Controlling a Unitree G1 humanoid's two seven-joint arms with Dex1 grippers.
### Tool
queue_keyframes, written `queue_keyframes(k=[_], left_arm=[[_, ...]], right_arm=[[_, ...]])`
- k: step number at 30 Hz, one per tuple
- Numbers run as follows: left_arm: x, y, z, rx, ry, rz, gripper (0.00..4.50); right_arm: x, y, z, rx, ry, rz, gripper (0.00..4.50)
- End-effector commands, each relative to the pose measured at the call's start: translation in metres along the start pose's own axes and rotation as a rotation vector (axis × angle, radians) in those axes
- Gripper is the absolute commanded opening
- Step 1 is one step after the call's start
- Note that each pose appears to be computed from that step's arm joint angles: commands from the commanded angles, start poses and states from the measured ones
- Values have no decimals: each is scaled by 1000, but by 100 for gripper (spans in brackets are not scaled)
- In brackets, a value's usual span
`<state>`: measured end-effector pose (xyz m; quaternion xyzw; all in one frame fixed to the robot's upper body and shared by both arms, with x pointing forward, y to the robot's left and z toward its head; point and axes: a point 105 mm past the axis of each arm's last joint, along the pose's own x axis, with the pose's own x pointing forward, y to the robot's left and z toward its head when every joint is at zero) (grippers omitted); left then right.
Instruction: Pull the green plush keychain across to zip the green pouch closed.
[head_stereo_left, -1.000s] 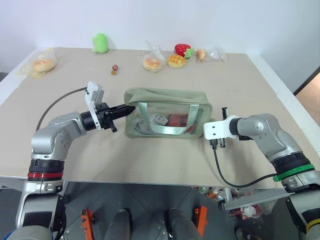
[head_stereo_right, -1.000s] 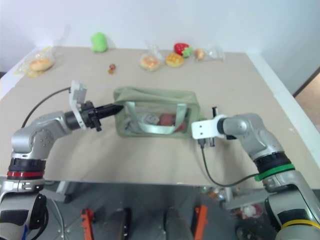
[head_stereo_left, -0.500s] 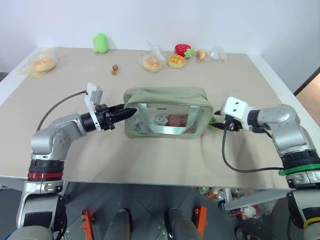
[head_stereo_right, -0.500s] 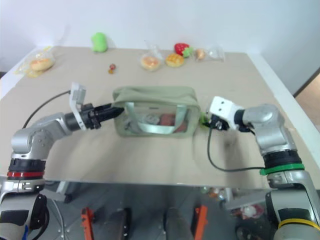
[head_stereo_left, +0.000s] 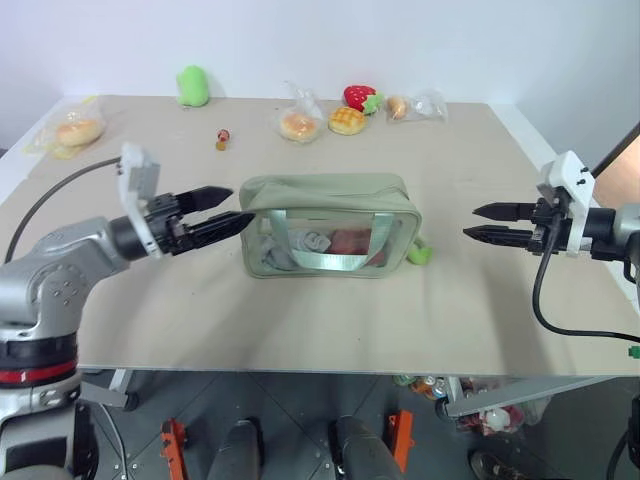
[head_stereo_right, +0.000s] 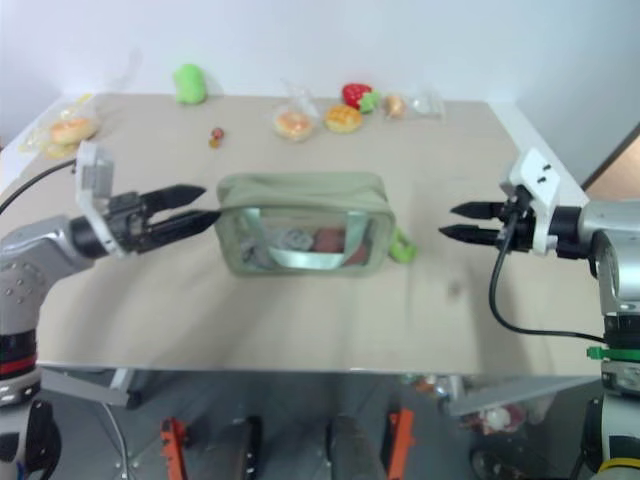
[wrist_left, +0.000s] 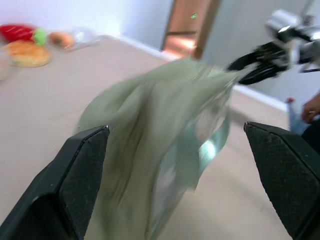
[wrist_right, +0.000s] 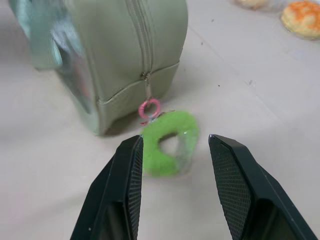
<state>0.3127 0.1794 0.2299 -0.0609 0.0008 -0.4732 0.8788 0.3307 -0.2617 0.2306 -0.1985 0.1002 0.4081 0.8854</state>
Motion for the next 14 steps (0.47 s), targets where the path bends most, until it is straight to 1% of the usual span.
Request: queue_keyframes(k=[1, 3, 7, 10, 14], left_arm=[[-24, 10, 7, 30, -26, 103, 447], [-33, 16, 4, 6, -36, 149, 447], [-41, 19, -14, -46, -30, 216, 447], [-43, 22, -20, -62, -41, 232, 447], [-41, 26, -28, -130, -75, 257, 447]], right_arm=[[-13, -2, 20, 31, -118, -52, 212], [-16, -2, 21, 79, -148, -78, 212], [-19, 10, 23, 150, -233, -91, 212], [-16, 15, 17, 179, -231, -105, 212], [-5, 24, 11, 211, -243, -108, 212]])
